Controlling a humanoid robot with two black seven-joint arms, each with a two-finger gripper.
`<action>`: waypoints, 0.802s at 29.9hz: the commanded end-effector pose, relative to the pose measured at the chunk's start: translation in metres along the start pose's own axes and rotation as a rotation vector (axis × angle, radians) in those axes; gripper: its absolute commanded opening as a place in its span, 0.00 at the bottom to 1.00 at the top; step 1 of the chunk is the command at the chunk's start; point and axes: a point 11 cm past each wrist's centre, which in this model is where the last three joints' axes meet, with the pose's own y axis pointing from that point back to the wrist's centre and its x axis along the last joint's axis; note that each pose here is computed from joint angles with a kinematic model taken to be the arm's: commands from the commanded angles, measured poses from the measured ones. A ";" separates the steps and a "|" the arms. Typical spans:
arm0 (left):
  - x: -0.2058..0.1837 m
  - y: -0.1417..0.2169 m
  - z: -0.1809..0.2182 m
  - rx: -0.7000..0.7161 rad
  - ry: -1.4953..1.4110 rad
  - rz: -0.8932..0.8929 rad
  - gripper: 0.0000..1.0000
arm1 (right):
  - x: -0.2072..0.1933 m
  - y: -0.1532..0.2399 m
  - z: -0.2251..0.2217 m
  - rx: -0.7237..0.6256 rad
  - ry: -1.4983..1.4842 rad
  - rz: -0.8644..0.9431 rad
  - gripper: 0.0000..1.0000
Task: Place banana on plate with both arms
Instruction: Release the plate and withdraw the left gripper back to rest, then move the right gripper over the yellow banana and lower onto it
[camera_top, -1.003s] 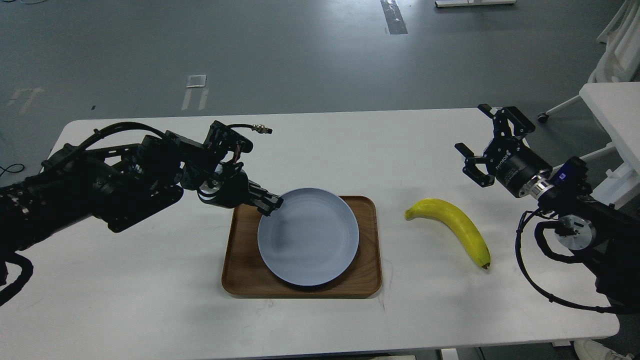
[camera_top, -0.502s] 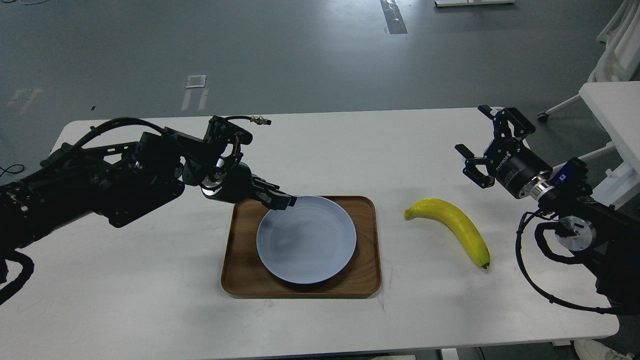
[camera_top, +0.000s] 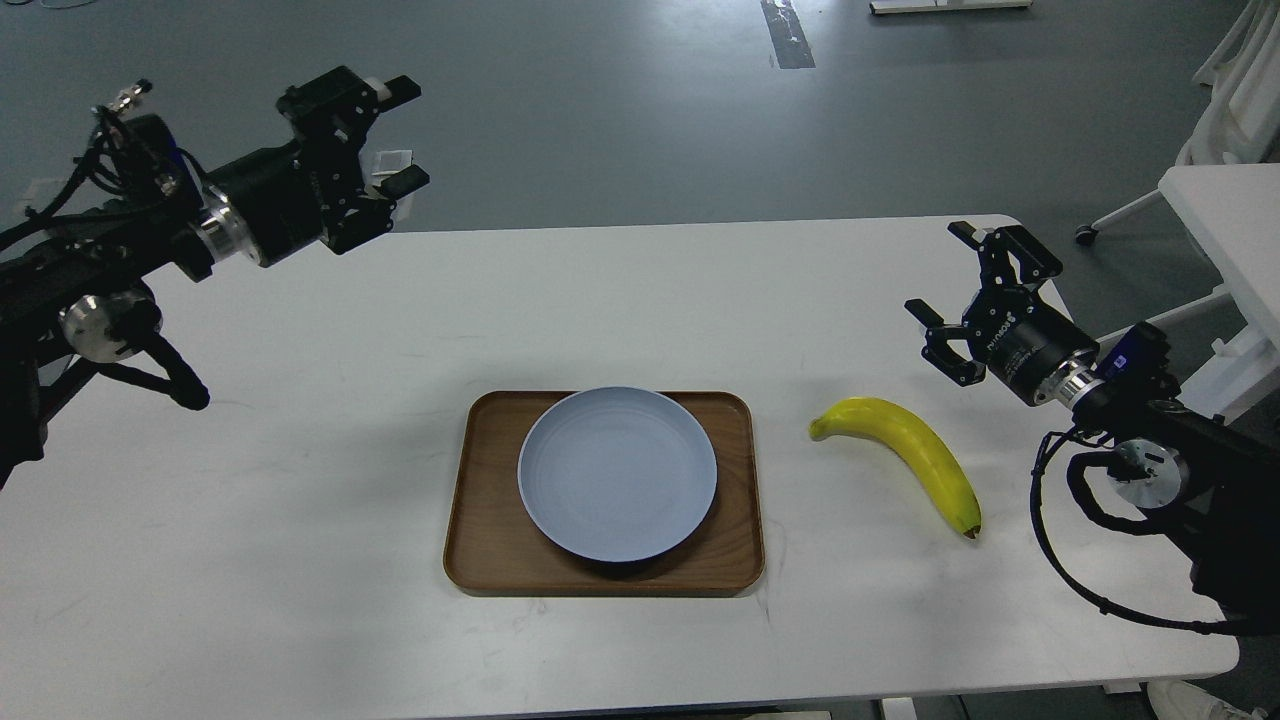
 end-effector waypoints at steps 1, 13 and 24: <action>0.014 0.031 -0.025 -0.022 0.089 0.094 0.98 | -0.001 -0.001 0.001 -0.001 -0.002 -0.001 1.00; 0.024 0.088 -0.091 0.005 0.234 0.266 0.98 | -0.008 0.000 0.000 -0.044 0.063 -0.054 1.00; 0.026 0.087 -0.087 -0.002 0.230 0.265 0.98 | -0.049 -0.018 -0.085 -0.134 0.609 -0.364 1.00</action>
